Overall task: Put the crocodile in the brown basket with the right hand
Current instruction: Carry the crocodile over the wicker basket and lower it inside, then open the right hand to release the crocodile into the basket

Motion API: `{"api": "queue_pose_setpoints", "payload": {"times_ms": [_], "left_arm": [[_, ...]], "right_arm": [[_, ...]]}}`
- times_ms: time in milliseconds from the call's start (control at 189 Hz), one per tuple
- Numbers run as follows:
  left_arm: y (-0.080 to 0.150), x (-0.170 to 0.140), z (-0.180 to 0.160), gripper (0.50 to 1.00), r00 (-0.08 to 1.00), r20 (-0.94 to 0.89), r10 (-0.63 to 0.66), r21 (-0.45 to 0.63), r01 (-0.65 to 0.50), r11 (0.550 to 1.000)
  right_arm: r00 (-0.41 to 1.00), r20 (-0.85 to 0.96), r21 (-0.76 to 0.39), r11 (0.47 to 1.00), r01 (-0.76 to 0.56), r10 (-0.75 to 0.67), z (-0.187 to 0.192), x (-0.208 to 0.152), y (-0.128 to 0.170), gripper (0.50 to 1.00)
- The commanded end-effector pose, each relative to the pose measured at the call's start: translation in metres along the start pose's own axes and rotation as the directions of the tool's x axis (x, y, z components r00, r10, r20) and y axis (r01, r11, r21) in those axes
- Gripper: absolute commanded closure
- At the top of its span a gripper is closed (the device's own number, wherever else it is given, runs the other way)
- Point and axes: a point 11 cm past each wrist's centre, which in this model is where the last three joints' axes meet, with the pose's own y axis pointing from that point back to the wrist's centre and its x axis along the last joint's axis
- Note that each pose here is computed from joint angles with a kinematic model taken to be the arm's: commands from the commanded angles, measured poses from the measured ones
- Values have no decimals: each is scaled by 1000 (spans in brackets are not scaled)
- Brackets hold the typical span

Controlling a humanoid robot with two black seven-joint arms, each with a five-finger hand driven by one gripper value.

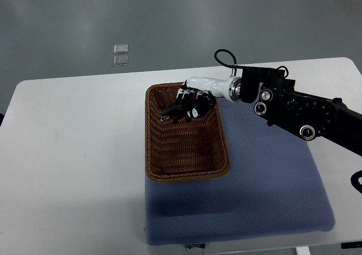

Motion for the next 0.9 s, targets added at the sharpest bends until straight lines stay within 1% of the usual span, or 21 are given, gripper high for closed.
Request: {"api": "queue_pose_setpoints", "payload": {"times_ms": [0, 286, 291, 296, 302, 307, 312, 318, 323, 328, 339, 381, 413, 450, 455, 466, 482, 492, 709, 810, 895], "left_arm": [[0, 0, 0, 500, 1000, 0, -1, 0, 1, 1000], [0, -1, 1, 500, 1000, 2, -1, -2, 1, 1000], [0, -1, 2, 500, 1000, 2, -1, -3, 1, 1000], [0, -1, 2, 500, 1000, 2, -1, -3, 1, 1000], [0, -1, 2, 500, 1000, 2, -1, -3, 1, 1000], [0, -1, 2, 500, 1000, 2, -1, -3, 1, 1000], [0, -1, 2, 500, 1000, 2, -1, -3, 1, 1000], [0, -1, 2, 500, 1000, 2, -1, -3, 1, 1000], [0, -1, 3, 500, 1000, 2, -1, -5, 1, 1000], [0, -1, 3, 500, 1000, 2, -1, -5, 1, 1000], [0, -1, 3, 500, 1000, 2, -1, -5, 1, 1000], [0, -1, 3, 500, 1000, 2, -1, -5, 1, 1000], [0, -1, 3, 500, 1000, 2, -1, -5, 1, 1000], [0, -1, 3, 500, 1000, 2, -1, -5, 1, 1000], [0, -1, 3, 500, 1000, 2, -1, -5, 1, 1000], [0, -1, 3, 500, 1000, 2, -1, -5, 1, 1000], [0, -1, 3, 500, 1000, 2, -1, -5, 1, 1000], [0, -1, 3, 500, 1000, 2, -1, -5, 1, 1000], [0, 0, 3, 500, 1000, 2, 0, -4, 0, 1000], [0, 0, 3, 500, 1000, 1, 0, -5, 0, 1000], [0, 0, 3, 500, 1000, -2, 1, -5, -1, 1000]], "right_arm": [[1000, 10, -6, 1000, 4, -4, 4, -6, 0, 1000], [1000, 24, -19, 1000, -3, 3, 12, -17, -1, 1000], [1000, 25, -19, 1000, -2, 2, 12, -17, -1, 975], [1000, 25, -19, 1000, -2, 2, 12, -17, -1, 975], [1000, 25, -18, 1000, -1, 2, 12, -18, -1, 916], [1000, 25, -18, 1000, -1, 2, 12, -18, -1, 916], [1000, 26, -16, 1000, -1, 1, 11, -18, -2, 867], [1000, 26, -16, 1000, -1, 1, 11, -18, -2, 867], [1000, 27, -15, 1000, 1, 0, 11, -19, -2, 832], [1000, 27, -15, 1000, 1, 0, 11, -19, -2, 832], [1000, 29, -9, 1000, 5, -4, 8, -21, -4, 789], [999, 32, 0, 1000, 8, -8, 4, -23, -6, 736], [999, 34, 1, 1000, 8, -8, 4, -23, -6, 713], [999, 34, 2, 1000, 9, -9, 3, -23, -6, 650], [999, 35, 3, 1000, 9, -9, 3, -23, -6, 632], [999, 35, 3, 1000, 9, -9, 3, -23, -6, 632], [999, 33, 4, 1000, 8, -8, 2, -23, -6, 593], [999, 33, 4, 1000, 10, -10, 2, -23, -6, 583], [998, 56, 17, 1000, -17, 16, -1, -10, -3, 572], [992, 93, 32, 995, -92, 89, -4, 19, 4, 572], [968, 179, 39, 981, -188, 178, 2, 50, 18, 572]]}}
